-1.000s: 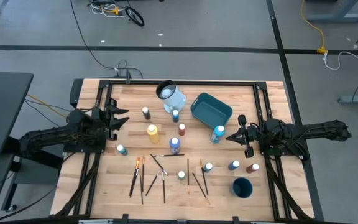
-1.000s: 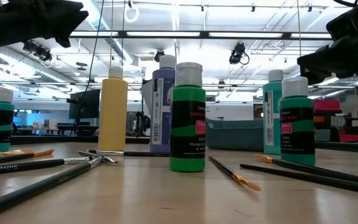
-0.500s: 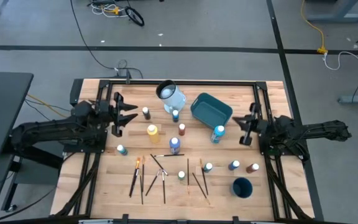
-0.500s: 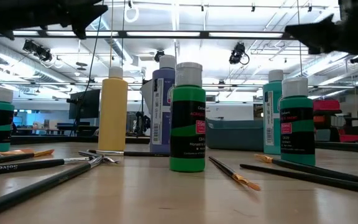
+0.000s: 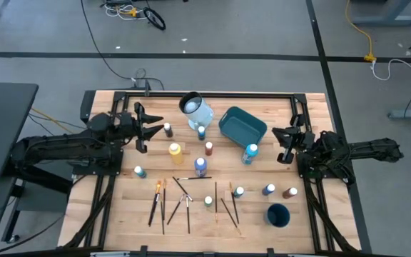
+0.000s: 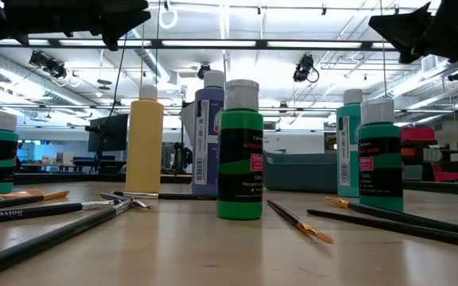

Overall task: Pick & Place Paint Supplies
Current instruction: Put the large light blue paint bottle into the blue bin

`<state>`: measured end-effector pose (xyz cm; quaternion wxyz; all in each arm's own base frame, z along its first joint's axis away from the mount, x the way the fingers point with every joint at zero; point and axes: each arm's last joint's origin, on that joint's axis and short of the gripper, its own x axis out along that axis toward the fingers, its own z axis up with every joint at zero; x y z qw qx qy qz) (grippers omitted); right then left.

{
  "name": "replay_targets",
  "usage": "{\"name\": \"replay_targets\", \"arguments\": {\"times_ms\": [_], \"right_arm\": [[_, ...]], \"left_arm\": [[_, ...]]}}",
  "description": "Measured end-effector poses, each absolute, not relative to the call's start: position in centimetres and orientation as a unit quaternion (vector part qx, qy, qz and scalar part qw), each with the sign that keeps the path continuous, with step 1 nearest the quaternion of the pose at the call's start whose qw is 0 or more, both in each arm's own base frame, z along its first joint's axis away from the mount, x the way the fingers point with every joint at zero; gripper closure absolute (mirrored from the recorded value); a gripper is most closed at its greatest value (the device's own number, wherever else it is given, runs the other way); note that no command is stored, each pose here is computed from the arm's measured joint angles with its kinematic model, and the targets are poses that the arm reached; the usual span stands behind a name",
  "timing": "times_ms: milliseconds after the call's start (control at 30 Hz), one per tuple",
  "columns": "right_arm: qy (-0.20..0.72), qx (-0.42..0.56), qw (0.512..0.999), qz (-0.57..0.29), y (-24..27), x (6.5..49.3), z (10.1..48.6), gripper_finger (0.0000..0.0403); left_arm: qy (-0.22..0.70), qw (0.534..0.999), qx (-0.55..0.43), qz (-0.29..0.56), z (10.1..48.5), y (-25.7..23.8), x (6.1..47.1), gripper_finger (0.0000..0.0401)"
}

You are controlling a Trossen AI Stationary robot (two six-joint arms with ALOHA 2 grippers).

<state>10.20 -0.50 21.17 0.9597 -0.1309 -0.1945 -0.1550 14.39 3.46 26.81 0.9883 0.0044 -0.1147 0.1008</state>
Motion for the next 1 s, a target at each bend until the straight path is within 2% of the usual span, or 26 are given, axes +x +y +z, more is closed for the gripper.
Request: {"name": "replay_targets", "arguments": {"times_ms": [233,533,800,1000], "right_arm": [[-0.157,-0.07,0.981,-0.095,-0.2,11.0,20.2,0.0277],[-0.066,0.022,0.994,-0.085,-0.2,12.8,18.2,0.0186],[0.029,0.041,0.994,-0.101,-0.3,14.1,15.9,0.0178],[0.045,0.028,0.992,-0.111,-0.3,14.5,15.5,0.019]], "left_arm": [[-0.124,0.988,-0.01,0.089,26.9,3.5,14.7,0.0257],[-0.123,0.989,-0.018,0.084,26.8,3.5,14.7,0.0259],[-0.119,0.991,-0.017,0.063,26.8,3.3,14.8,0.0259],[-0.115,0.993,-0.014,0.038,26.7,3.2,14.8,0.0259]]}}
